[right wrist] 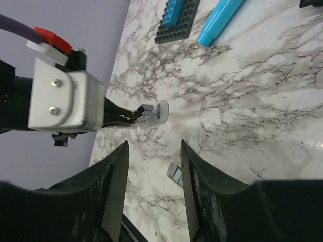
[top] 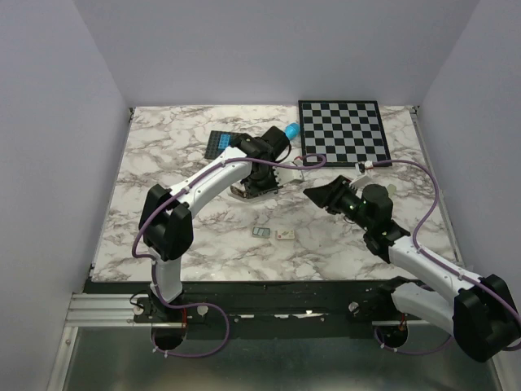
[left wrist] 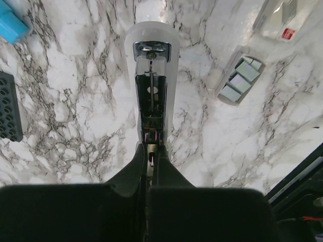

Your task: Load the staples into the stapler

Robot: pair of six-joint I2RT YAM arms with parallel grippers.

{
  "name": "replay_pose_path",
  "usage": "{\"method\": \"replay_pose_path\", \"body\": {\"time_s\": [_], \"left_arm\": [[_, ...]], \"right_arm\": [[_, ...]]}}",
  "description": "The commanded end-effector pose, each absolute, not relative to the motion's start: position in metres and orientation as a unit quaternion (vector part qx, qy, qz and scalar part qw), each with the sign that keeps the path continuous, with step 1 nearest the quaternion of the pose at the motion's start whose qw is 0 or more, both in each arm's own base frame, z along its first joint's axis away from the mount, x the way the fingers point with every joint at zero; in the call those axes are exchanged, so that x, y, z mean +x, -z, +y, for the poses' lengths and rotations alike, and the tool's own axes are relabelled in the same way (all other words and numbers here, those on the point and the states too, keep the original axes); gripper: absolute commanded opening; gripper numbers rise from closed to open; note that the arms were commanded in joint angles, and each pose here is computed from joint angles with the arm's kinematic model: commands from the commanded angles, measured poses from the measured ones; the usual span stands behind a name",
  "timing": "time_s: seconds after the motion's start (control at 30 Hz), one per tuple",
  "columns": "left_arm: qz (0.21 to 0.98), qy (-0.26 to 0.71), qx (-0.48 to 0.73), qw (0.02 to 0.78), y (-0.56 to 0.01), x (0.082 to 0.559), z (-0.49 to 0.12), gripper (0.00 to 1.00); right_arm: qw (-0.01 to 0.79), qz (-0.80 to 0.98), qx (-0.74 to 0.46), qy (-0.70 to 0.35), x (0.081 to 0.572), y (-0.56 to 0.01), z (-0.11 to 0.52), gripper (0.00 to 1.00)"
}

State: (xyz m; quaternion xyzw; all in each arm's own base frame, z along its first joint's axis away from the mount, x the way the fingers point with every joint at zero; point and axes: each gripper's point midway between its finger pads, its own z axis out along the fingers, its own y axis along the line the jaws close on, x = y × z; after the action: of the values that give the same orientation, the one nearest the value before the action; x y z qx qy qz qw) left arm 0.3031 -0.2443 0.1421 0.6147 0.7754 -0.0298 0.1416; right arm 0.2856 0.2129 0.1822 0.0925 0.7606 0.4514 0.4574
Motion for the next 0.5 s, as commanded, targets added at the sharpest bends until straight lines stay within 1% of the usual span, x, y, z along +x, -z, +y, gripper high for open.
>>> {"method": "replay_pose_path", "body": {"time_s": [0.0, 0.07, 0.23, 0.47], "left_arm": [[0.762, -0.029, 0.641, 0.085, -0.118, 0.308, -0.217, 0.00], [0.764, -0.039, 0.642, 0.056, -0.105, 0.308, -0.213, 0.00], [0.768, -0.054, 0.638, 0.021, -0.084, 0.312, -0.210, 0.00], [0.763, -0.064, 0.644, -0.003, -0.069, 0.310, -0.206, 0.00]], "right_arm": [[0.461, 0.770, 0.096, -0.430, 0.286, -0.167, 0.206, 0.53], [0.461, 0.773, 0.097, -0.425, 0.286, -0.164, 0.204, 0.53], [0.462, 0.777, 0.098, -0.417, 0.287, -0.160, 0.203, 0.53], [0.455, 0.783, 0.096, -0.412, 0.289, -0.153, 0.204, 0.53]]}}
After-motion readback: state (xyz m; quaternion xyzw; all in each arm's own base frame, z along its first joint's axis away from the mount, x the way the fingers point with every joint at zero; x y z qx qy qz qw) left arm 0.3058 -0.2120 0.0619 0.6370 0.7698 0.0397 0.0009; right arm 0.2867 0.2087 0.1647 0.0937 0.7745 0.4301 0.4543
